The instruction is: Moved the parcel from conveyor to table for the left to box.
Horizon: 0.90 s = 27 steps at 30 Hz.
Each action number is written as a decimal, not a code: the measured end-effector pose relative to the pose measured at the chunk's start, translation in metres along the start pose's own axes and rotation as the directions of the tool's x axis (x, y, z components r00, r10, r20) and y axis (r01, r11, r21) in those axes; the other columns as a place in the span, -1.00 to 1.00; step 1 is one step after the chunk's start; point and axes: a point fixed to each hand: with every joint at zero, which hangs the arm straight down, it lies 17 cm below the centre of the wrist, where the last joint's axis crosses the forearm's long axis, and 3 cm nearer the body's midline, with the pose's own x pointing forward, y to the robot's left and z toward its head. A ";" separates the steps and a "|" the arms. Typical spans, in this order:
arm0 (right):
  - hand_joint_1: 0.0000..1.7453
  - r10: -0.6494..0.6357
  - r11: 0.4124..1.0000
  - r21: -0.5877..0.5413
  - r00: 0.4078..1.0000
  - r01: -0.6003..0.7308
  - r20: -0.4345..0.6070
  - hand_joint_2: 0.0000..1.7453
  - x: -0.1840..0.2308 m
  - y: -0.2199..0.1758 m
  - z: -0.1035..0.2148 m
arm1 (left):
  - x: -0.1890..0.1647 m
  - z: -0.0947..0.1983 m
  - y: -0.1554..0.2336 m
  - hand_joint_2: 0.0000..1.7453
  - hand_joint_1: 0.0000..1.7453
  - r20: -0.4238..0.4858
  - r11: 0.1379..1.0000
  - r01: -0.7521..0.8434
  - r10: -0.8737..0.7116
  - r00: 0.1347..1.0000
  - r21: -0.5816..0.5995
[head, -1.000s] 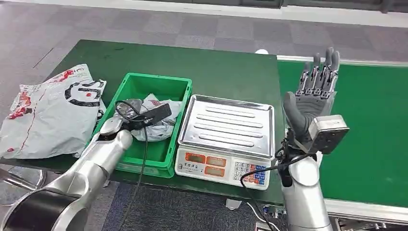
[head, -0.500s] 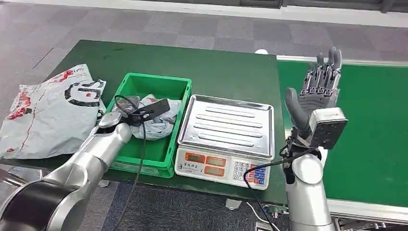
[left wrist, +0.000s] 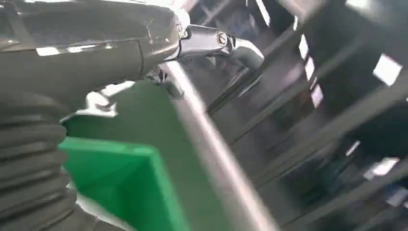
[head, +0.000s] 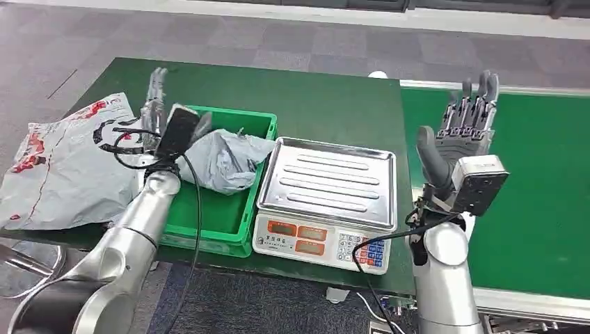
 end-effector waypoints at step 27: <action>-1.00 0.097 0.995 0.000 0.994 -0.097 -0.056 1.00 -0.044 -0.018 0.031 | 0.114 0.117 -0.089 1.00 -1.00 -0.064 0.496 -0.717 0.800 0.597 -0.490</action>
